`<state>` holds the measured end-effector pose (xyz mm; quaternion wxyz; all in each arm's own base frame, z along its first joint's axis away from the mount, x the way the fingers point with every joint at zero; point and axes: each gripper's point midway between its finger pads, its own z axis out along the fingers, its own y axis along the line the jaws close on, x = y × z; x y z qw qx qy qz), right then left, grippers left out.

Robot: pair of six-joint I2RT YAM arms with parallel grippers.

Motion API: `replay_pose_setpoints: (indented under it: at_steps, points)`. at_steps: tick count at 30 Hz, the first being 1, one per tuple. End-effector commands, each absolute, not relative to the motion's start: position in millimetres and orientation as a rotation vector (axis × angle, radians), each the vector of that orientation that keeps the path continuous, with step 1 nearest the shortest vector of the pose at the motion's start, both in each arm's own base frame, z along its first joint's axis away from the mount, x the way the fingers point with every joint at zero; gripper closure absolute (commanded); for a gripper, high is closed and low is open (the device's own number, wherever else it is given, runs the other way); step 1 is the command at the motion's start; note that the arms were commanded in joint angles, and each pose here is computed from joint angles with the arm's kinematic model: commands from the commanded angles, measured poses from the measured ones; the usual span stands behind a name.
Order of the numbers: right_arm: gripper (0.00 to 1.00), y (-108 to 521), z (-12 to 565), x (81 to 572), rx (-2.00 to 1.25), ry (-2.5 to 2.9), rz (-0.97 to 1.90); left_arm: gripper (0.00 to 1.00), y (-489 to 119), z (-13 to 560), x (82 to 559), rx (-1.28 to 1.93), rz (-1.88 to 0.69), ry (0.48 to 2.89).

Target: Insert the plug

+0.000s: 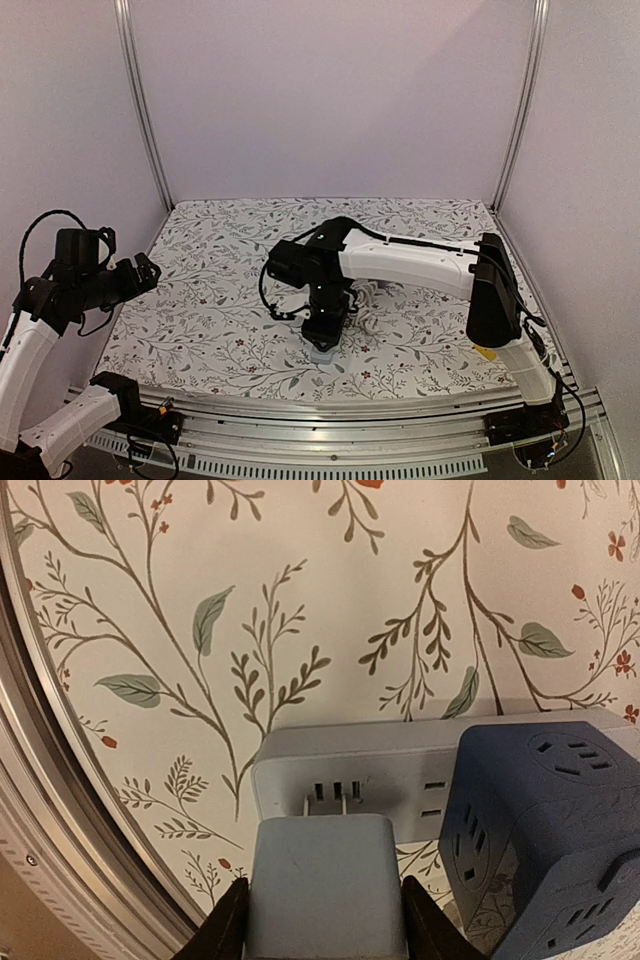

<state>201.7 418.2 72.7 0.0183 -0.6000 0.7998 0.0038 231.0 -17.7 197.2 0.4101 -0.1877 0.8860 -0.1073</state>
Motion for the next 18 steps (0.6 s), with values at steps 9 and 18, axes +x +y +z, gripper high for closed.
replay_pose_setpoints:
  at_steps: [9,18]
  points:
    - [1.00,367,45,196,-1.975,2.622,-0.314,0.00,-21,193,228,-0.465,-0.284,2.253]
    - [1.00,362,36,188,-1.985,2.678,-0.304,0.00,-22,192,227,-0.463,-0.286,2.257]
